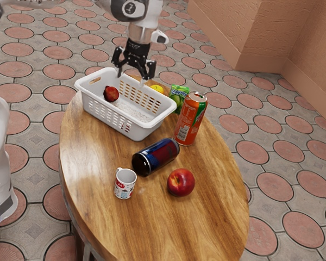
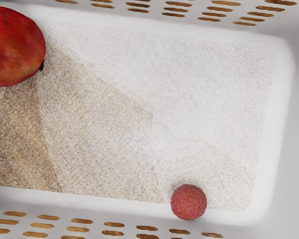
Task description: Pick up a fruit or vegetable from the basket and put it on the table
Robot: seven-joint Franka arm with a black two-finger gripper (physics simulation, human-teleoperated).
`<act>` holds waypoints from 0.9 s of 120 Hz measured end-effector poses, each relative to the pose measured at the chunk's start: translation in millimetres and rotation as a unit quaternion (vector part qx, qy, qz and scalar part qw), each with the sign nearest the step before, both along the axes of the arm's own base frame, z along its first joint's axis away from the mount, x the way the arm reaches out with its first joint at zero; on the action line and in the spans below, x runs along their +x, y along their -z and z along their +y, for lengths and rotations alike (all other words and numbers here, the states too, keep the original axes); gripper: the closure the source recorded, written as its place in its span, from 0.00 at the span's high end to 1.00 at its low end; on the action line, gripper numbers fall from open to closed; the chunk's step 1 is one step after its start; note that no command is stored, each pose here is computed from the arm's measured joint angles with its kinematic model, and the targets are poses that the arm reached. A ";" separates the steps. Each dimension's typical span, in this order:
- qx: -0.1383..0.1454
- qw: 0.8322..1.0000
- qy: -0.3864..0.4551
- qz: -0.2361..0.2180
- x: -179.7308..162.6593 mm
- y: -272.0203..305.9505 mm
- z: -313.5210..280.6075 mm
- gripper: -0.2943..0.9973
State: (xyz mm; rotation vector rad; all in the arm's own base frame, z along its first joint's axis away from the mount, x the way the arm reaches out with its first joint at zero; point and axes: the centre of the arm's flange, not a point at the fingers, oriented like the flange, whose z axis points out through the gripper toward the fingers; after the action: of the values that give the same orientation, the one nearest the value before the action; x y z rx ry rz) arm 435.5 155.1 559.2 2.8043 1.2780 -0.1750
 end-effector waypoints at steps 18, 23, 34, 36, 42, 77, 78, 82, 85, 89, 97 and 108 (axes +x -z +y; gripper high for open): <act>0.005 1.000 -0.013 0.003 -5.8 21.9 -0.3 0.77; 0.007 1.000 -0.016 0.001 -4.4 26.9 -0.8 0.77; 0.012 1.000 -0.023 -0.005 2.8 34.4 -4.0 0.77; 0.013 1.000 -0.024 -0.006 4.0 36.3 -4.6 0.77; 0.013 1.000 -0.027 -0.005 6.3 43.9 -6.9 0.77; 0.019 0.999 -0.039 -0.010 23.1 70.5 -19.9 0.77; 0.020 0.999 -0.038 -0.010 23.9 70.9 -21.3 0.77; 0.024 0.999 -0.032 -0.011 26.8 71.9 -27.4 0.77; 0.027 0.999 -0.028 -0.011 28.3 72.7 -30.7 0.77; 0.030 0.999 -0.025 -0.010 30.1 74.3 -33.6 0.77; 0.035 0.999 -0.021 -0.009 30.5 81.9 -36.3 0.77; 0.055 0.998 -0.013 -0.017 31.5 86.6 -34.0 0.77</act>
State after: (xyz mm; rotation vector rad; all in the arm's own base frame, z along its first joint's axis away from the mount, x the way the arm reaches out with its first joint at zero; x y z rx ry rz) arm 467.0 121.1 472.6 2.8653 1.3574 -0.0584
